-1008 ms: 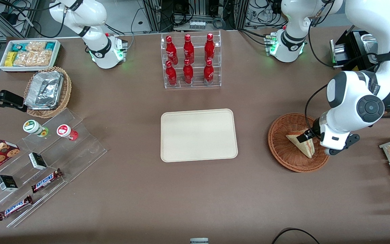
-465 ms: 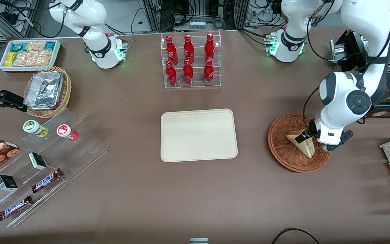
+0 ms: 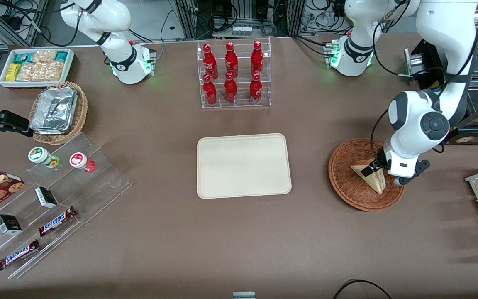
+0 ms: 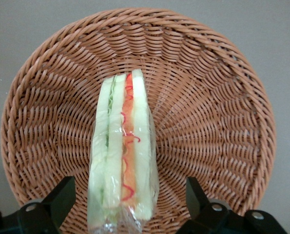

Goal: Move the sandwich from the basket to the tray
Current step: 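Close the left gripper on the wrapped sandwich and lift it, then carry the sandwich with the left gripper over the beige tray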

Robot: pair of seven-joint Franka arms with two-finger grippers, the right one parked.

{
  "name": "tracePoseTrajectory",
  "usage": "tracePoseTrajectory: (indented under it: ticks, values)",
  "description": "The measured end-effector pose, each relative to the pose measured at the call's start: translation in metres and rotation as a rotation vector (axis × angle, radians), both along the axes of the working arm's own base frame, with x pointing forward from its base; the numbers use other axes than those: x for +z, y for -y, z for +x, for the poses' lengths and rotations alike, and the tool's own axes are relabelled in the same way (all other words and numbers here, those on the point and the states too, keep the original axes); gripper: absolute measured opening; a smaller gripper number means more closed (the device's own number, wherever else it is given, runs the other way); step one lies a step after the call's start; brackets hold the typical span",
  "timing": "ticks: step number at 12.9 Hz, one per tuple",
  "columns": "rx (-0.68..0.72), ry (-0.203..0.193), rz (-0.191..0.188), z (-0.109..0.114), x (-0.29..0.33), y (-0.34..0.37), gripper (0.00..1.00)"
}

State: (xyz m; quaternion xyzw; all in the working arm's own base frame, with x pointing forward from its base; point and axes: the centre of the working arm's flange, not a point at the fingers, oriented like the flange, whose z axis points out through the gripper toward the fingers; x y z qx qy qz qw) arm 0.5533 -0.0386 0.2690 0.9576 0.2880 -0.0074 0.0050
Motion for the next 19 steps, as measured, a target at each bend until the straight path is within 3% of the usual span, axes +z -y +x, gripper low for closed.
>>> tracePoseTrajectory:
  ticks: [2, 4, 6, 9, 14, 15, 19]
  values:
    - [0.007, -0.011, -0.001, -0.001, -0.012, -0.003, 1.0]
    - [0.036, -0.021, -0.001, -0.001, -0.018, -0.005, 0.92]
    - [0.061, -0.021, 0.0, -0.001, -0.018, -0.005, 0.67]
    - [0.078, -0.034, 0.002, -0.001, -0.009, -0.001, 0.37]
    - [-0.015, -0.1, 0.017, 0.004, 0.058, 0.053, 0.23]
    - [-0.052, -0.103, 0.02, 0.004, 0.071, 0.074, 0.17]
    - [-0.213, -0.095, 0.025, -0.008, 0.094, 0.157, 0.16]
